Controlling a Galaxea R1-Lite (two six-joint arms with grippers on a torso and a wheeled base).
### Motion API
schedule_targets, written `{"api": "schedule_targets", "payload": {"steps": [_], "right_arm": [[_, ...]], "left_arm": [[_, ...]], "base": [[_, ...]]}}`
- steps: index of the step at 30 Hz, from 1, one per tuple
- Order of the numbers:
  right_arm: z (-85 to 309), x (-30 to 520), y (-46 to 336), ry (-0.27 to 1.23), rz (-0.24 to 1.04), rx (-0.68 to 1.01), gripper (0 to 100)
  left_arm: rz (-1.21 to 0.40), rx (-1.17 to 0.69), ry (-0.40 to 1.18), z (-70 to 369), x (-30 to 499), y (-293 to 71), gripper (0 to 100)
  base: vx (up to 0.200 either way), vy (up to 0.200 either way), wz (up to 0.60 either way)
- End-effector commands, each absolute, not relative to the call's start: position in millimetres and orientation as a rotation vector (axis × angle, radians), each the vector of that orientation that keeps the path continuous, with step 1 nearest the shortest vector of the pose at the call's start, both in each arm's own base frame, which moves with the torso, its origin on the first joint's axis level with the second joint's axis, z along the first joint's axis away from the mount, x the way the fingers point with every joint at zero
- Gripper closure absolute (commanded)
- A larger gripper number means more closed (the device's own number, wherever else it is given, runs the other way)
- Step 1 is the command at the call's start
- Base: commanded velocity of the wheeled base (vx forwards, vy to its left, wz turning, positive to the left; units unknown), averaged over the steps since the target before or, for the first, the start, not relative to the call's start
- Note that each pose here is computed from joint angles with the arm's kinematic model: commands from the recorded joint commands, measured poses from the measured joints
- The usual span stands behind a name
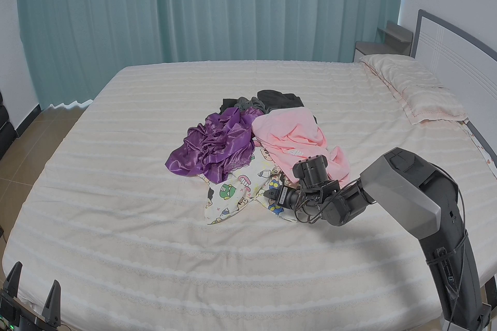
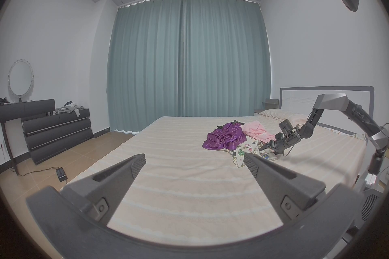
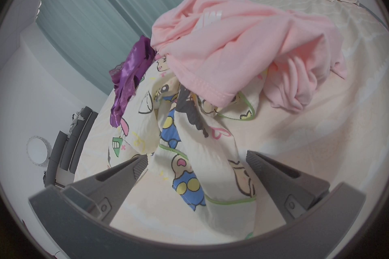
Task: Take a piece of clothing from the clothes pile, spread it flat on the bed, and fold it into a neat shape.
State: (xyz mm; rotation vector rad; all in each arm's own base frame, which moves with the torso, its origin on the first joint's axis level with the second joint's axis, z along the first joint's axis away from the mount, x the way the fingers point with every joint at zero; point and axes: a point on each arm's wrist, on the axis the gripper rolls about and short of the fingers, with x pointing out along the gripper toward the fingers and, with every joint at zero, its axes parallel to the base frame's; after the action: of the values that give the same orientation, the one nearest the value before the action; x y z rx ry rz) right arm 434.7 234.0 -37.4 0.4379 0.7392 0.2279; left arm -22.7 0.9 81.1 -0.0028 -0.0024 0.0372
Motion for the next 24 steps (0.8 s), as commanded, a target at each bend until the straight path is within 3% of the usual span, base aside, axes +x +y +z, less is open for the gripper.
{"api": "schedule_targets", "payload": {"steps": [1, 8, 15, 24], "right_arm": [[-50.7, 439.8, 236.3, 0.745, 0.207, 0.427, 100], [-50.6, 441.1, 236.0, 0.736, 0.201, 0.431, 100], [-5.8, 421.0, 225.8, 0.718, 0.208, 0.530, 100], [58.6, 340.7, 191.9, 0.657, 0.414, 0.621, 100]], "left_arm": [[0.037, -0.003, 0.001, 76.1, -22.3, 0.8, 0], [0.038, -0.003, 0.003, 75.9, -22.4, 0.9, 0], [0.038, -0.003, 0.003, 75.9, -22.4, 0.9, 0], [0.038, -0.003, 0.003, 75.9, -22.4, 0.9, 0]], "base": [[0.000, 0.000, 0.00], [0.000, 0.000, 0.00], [0.000, 0.000, 0.00], [0.000, 0.000, 0.00]]}}
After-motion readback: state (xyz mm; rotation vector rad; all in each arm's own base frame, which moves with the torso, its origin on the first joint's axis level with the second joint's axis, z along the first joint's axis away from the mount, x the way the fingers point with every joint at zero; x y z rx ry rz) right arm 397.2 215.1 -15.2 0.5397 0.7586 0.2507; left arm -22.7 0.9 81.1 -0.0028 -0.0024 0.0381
